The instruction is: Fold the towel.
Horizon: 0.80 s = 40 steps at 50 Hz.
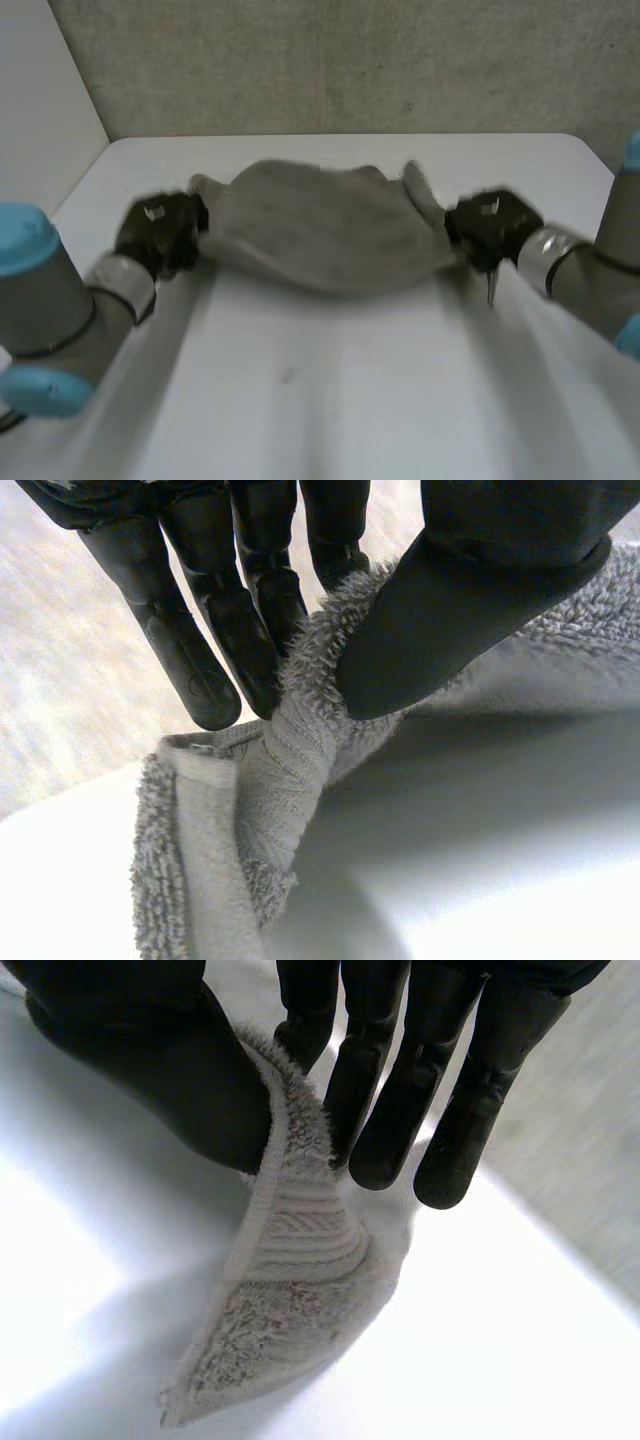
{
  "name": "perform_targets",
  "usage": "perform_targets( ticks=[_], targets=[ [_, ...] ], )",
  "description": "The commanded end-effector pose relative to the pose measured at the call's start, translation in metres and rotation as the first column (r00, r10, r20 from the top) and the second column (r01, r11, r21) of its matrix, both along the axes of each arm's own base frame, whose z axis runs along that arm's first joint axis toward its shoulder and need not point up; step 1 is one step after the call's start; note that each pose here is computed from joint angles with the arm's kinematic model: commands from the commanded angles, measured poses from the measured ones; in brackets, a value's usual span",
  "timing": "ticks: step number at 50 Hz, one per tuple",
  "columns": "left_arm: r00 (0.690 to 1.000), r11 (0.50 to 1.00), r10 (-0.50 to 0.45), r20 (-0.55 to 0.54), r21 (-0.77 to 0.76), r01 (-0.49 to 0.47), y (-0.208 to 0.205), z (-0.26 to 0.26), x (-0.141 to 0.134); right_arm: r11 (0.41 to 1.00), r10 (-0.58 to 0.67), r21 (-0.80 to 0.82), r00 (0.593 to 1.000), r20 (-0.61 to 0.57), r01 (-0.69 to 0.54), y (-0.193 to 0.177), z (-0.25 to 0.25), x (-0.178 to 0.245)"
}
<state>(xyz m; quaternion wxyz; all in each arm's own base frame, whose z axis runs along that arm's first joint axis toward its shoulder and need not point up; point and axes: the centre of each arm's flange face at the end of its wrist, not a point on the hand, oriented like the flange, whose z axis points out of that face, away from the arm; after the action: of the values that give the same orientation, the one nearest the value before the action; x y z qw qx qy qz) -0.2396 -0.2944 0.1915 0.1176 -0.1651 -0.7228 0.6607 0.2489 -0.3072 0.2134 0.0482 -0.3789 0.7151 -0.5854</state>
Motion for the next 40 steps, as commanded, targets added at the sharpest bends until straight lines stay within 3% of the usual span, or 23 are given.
perform_targets(
  ticks=[1,9,20,40],
  targets=[
    [0.968,0.993,-0.102,0.229,0.086,0.084,0.039,-0.052,0.007,0.980,-0.005,0.199,0.997,-0.072,0.019,0.018,-0.068,-0.014],
    [0.962,0.996,-0.085,0.258,0.050,0.075,0.047,-0.040,0.013,0.973,0.007,0.229,0.998,-0.059,0.007,0.029,-0.075,-0.016],
    [0.970,1.000,0.014,0.244,0.019,-0.019,0.036,-0.028,0.034,0.953,-0.162,0.269,0.985,0.055,0.141,0.015,-0.080,-0.036],
    [0.977,0.998,0.025,0.211,0.045,-0.036,0.037,-0.031,0.037,0.935,-0.265,0.268,0.960,0.087,0.234,-0.003,-0.086,-0.062]
  ],
)
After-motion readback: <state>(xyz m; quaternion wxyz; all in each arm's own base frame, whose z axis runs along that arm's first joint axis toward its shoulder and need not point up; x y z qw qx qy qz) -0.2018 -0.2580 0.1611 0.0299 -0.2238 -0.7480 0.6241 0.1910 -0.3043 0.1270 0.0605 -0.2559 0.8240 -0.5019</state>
